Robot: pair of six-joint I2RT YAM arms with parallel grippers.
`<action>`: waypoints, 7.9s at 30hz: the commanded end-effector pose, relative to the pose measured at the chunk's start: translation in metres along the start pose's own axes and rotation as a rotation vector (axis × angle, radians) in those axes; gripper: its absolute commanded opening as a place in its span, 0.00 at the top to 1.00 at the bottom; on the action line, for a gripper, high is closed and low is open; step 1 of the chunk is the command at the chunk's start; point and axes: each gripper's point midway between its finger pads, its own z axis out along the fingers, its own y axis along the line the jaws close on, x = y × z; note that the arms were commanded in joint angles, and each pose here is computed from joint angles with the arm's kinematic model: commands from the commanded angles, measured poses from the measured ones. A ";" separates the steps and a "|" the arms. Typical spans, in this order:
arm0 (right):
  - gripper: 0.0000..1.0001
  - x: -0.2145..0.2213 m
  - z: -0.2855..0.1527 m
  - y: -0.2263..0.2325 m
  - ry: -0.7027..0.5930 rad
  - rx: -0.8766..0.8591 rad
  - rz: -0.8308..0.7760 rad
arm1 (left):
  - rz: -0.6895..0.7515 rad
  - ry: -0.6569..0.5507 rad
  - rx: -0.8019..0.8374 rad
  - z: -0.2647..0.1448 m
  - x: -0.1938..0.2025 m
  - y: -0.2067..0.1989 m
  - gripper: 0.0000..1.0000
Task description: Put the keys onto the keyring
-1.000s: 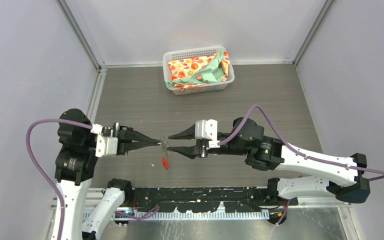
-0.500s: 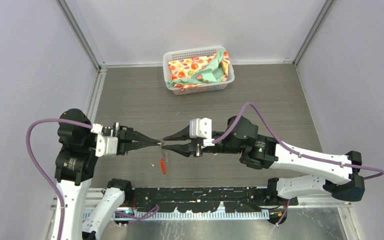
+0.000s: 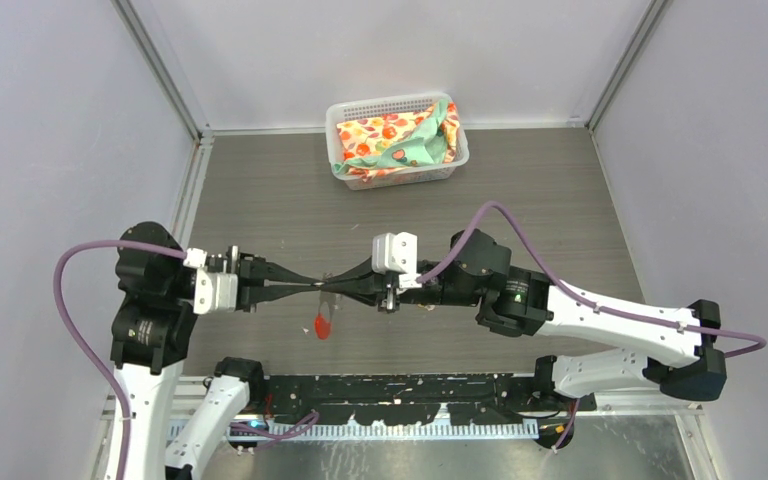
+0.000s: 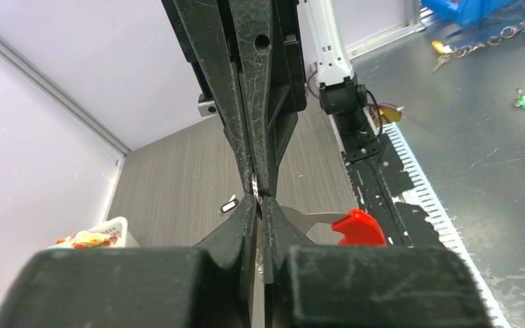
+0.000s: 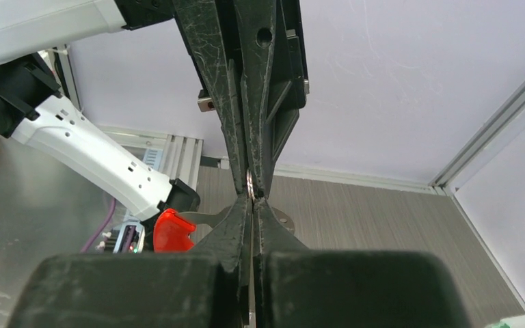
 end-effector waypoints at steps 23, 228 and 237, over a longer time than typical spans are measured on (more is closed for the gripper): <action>0.99 0.000 -0.009 -0.005 0.185 0.005 0.027 | -0.234 -0.004 0.028 0.001 0.021 -0.012 0.79; 0.39 0.371 -0.307 -0.179 1.320 0.891 0.902 | -0.333 0.056 -0.027 0.002 0.075 0.014 1.00; 0.46 0.398 -0.314 -0.189 1.353 0.928 0.856 | -0.326 0.068 -0.044 0.001 0.073 0.017 1.00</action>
